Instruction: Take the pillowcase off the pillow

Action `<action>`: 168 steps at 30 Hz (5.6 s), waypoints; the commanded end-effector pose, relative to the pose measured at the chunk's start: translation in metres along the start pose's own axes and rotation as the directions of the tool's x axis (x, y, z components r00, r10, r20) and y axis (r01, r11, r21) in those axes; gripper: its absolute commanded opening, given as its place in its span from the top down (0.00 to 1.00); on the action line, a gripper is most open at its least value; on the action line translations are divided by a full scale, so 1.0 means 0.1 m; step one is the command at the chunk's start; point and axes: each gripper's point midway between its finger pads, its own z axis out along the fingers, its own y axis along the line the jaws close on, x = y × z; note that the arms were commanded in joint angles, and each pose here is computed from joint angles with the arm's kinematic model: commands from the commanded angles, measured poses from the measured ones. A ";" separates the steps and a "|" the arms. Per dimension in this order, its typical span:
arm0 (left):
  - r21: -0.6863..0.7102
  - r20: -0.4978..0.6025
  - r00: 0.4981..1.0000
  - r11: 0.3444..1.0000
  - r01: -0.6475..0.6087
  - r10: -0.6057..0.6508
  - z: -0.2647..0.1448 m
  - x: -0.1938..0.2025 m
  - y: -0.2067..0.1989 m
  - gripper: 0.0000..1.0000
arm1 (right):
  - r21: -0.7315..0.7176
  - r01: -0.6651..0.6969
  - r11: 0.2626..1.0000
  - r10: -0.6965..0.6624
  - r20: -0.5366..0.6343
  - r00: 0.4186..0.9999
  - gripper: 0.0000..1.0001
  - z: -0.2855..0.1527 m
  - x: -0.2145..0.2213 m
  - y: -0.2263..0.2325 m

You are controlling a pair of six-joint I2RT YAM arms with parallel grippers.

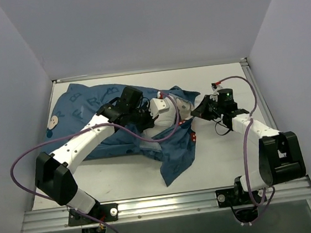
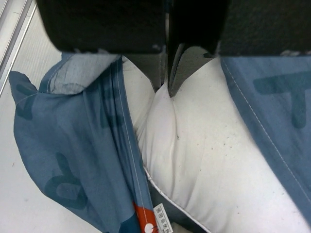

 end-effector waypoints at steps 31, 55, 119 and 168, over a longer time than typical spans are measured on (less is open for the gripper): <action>-0.077 -0.067 0.996 0.996 -0.055 0.050 -0.08 0.03 0.02 0.98 | 0.041 0.313 0.949 -0.315 0.035 0.949 0.63 0.52 -0.40 0.70; -0.241 0.259 0.964 0.964 0.116 -0.052 -1.01 -1.04 0.54 0.98 | 0.051 0.116 0.992 -0.112 -0.067 0.991 1.00 0.95 0.04 0.17; -0.477 0.178 0.965 0.841 0.254 -0.190 -0.17 -0.94 1.46 0.98 | 0.091 0.019 0.996 -0.021 0.024 0.999 0.58 0.00 0.81 1.37; -0.256 0.355 0.905 0.906 0.335 -0.234 -0.65 -1.17 1.18 0.98 | -0.323 0.340 0.883 -0.298 0.175 0.938 0.04 -0.61 0.39 1.98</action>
